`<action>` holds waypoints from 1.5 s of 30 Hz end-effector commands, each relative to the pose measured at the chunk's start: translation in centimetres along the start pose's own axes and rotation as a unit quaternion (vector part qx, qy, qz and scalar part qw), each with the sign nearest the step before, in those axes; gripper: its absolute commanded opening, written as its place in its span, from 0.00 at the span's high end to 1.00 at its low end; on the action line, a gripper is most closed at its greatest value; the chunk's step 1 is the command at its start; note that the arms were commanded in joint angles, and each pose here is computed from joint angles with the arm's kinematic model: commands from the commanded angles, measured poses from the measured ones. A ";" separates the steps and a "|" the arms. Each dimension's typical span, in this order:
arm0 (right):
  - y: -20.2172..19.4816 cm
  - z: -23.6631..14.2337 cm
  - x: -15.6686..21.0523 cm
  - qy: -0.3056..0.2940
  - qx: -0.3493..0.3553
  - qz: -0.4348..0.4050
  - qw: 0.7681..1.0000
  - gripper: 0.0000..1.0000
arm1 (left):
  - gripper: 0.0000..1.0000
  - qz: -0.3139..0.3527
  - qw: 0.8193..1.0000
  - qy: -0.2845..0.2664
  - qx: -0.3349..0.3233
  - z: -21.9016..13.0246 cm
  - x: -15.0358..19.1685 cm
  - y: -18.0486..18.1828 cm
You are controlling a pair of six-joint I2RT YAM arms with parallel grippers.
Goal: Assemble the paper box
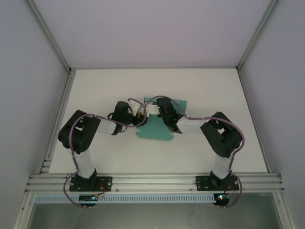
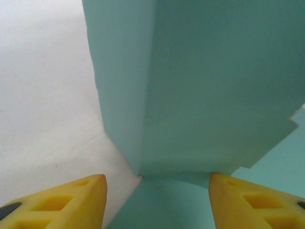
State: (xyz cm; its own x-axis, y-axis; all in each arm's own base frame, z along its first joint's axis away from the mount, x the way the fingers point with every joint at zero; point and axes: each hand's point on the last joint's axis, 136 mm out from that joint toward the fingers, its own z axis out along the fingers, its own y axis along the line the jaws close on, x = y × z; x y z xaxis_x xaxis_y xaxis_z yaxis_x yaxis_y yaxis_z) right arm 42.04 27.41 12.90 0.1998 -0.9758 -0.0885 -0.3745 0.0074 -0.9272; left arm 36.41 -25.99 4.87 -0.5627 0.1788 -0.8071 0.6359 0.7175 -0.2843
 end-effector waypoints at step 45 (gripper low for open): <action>3.6 0.0 -1.7 -0.039 0.027 -0.043 0.998 1.00 | 0.36 0.062 0.997 0.001 0.052 0.2 -4.3 0.4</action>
State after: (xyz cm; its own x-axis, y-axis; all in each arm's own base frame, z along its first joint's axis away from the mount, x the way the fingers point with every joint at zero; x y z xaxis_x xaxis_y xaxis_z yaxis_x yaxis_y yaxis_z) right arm 41.10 28.24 12.23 0.2710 -0.9615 -0.0459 -0.2290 -0.0181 -0.9733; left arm 39.11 -25.59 8.21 -0.4935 0.2461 -0.8342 0.7357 0.6297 -0.2494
